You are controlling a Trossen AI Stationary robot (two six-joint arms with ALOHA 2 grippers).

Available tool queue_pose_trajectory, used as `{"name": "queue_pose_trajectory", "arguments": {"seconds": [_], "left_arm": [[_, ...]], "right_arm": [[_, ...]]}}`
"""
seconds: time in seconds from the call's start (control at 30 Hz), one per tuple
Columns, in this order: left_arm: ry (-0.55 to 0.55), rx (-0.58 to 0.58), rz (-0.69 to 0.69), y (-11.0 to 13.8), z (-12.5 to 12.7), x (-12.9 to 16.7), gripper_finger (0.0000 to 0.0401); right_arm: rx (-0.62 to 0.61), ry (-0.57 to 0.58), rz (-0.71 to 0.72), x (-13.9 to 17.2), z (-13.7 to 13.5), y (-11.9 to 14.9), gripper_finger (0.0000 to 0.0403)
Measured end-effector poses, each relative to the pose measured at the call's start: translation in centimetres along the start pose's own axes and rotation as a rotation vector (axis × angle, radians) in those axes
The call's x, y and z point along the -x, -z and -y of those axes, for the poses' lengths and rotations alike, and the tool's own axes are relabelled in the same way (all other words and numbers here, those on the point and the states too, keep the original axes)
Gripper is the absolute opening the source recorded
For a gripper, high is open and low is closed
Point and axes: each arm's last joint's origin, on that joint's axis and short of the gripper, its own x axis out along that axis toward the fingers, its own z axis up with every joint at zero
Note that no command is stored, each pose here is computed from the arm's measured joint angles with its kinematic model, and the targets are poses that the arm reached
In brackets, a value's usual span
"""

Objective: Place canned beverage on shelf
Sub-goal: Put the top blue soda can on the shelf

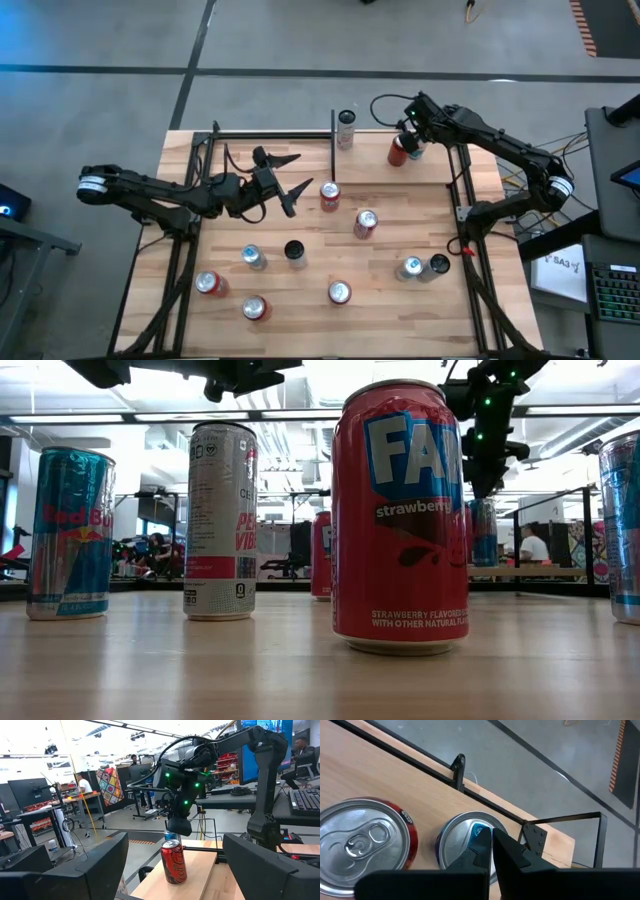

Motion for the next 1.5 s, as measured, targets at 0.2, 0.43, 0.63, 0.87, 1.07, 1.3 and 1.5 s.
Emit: {"name": "queue_pose_trajectory", "arguments": {"seconds": [0.2,0.43,0.63,0.87,1.07,1.3,1.5], "left_arm": [[0.000,0.000,0.000,0.0,0.0,0.0,0.0311],[0.000,0.000,0.000,0.0,0.0,0.0,0.0311],[0.000,0.000,0.000,0.0,0.0,0.0,0.0311],[0.000,0.000,0.000,0.0,0.0,0.0,0.0311],[0.000,0.000,0.000,0.0,0.0,0.0,0.0311],[0.000,0.000,0.000,0.0,0.0,0.0,0.0311],[0.000,0.004,0.000,0.0,0.0,0.0,0.0311]], "right_arm": [[-0.014,-0.022,0.043,1.5,0.6,-0.6,0.0009],[-0.042,-0.175,-0.021,3.1,1.1,0.2,0.0009],[-0.039,-0.185,-0.158,3.1,1.3,1.6,0.0009],[-0.042,-0.158,-0.151,2.0,0.8,1.7,0.0009],[-0.028,-0.158,-0.153,0.9,0.2,1.7,0.0009],[-0.019,-0.086,-0.143,0.7,0.4,1.6,0.0009],[-0.015,-0.040,-0.134,0.6,0.7,1.6,0.0009]]}}
